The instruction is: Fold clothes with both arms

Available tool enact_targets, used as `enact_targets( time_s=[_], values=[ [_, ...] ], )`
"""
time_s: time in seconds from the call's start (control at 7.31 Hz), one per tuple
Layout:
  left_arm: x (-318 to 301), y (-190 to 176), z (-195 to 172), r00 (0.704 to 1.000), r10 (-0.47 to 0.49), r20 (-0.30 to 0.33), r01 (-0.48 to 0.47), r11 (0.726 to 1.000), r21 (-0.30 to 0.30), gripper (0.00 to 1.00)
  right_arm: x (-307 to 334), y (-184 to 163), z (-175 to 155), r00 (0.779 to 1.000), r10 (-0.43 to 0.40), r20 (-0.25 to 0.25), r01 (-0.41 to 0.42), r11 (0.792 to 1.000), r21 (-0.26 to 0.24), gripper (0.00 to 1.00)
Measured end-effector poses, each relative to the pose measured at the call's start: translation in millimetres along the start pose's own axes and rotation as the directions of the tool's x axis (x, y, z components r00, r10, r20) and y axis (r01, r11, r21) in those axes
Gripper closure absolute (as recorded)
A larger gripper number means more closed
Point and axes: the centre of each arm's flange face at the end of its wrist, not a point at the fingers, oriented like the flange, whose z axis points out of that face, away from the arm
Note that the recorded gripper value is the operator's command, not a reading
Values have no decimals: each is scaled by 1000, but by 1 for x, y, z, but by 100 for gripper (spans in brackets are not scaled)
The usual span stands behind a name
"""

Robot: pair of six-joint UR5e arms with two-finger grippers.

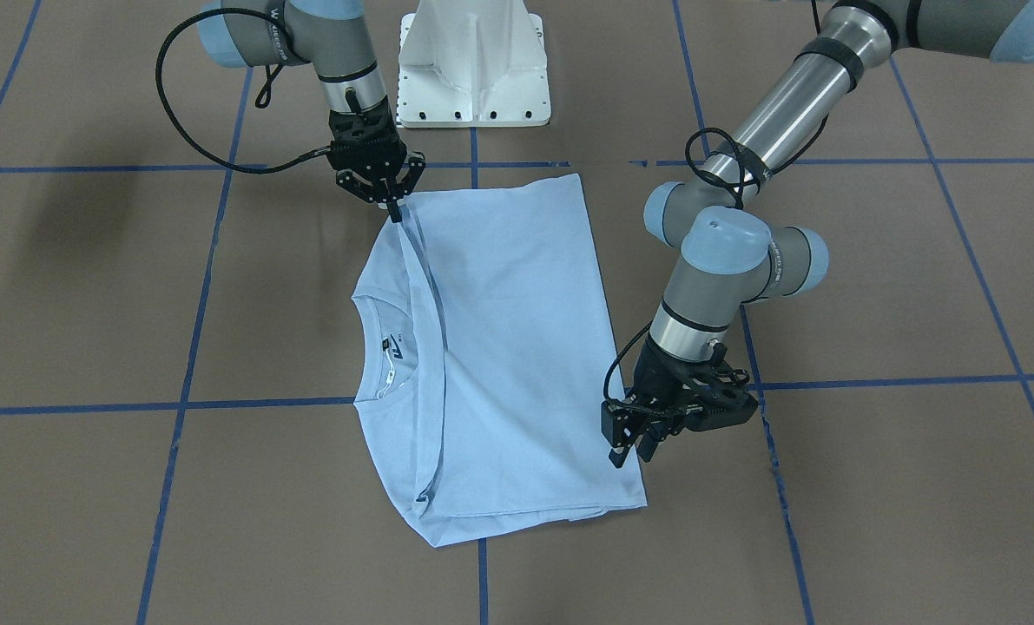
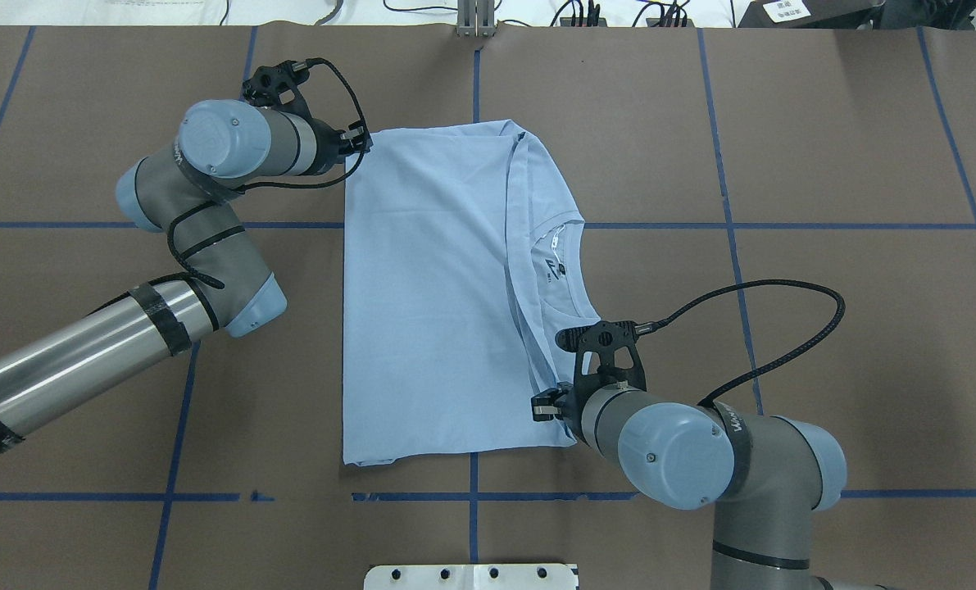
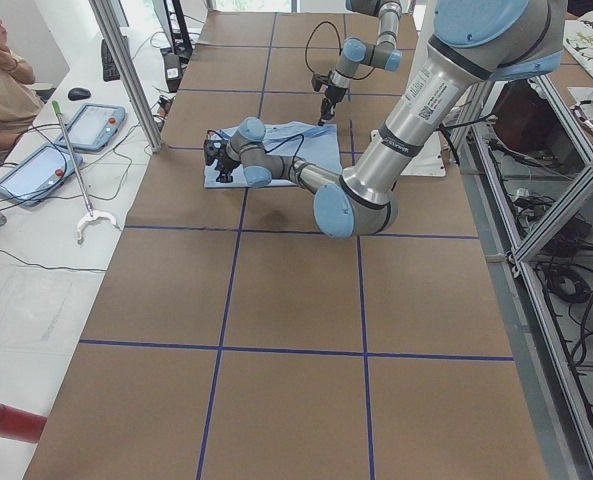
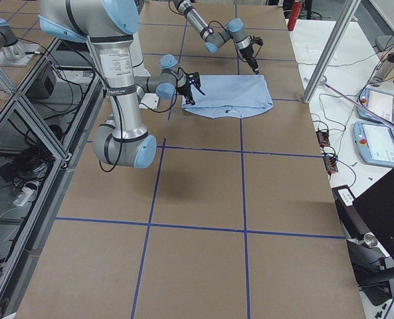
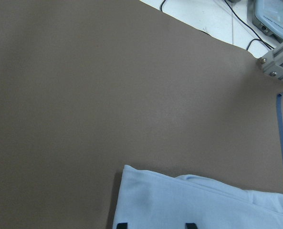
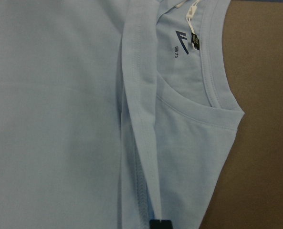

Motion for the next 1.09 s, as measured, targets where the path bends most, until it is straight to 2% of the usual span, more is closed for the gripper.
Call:
enact_targets(
  time_s=[0.27, 0.41, 0.55, 0.68, 0.96, 1.09],
  values=[
    [1, 2, 0, 1000, 1, -1, -1, 1000, -1, 49, 18, 6, 4, 999, 17, -30, -17, 1000, 1, 96],
    [1, 3, 1, 1000, 2, 0, -2, 1000, -2, 49, 25, 9, 4, 999, 36, -39, -36, 999, 3, 74],
    [1, 5, 1, 1000, 3, 1, -3, 1000, -4, 48, 27, 10, 3, 998, 46, -40, -46, 999, 3, 68],
    [1, 7, 2, 1000, 4, 2, -4, 1000, -6, 48, 27, 10, 2, 998, 51, -40, -51, 999, 1, 46],
    [1, 8, 2, 1000, 4, 3, -4, 1000, -8, 47, 25, 11, 1, 997, 67, -35, -67, 998, 0, 46],
    [2, 10, 3, 1000, 5, 3, -5, 1000, -10, 47, 16, 9, 0, 997, 75, -25, -75, 997, 2, 57]
  ],
)
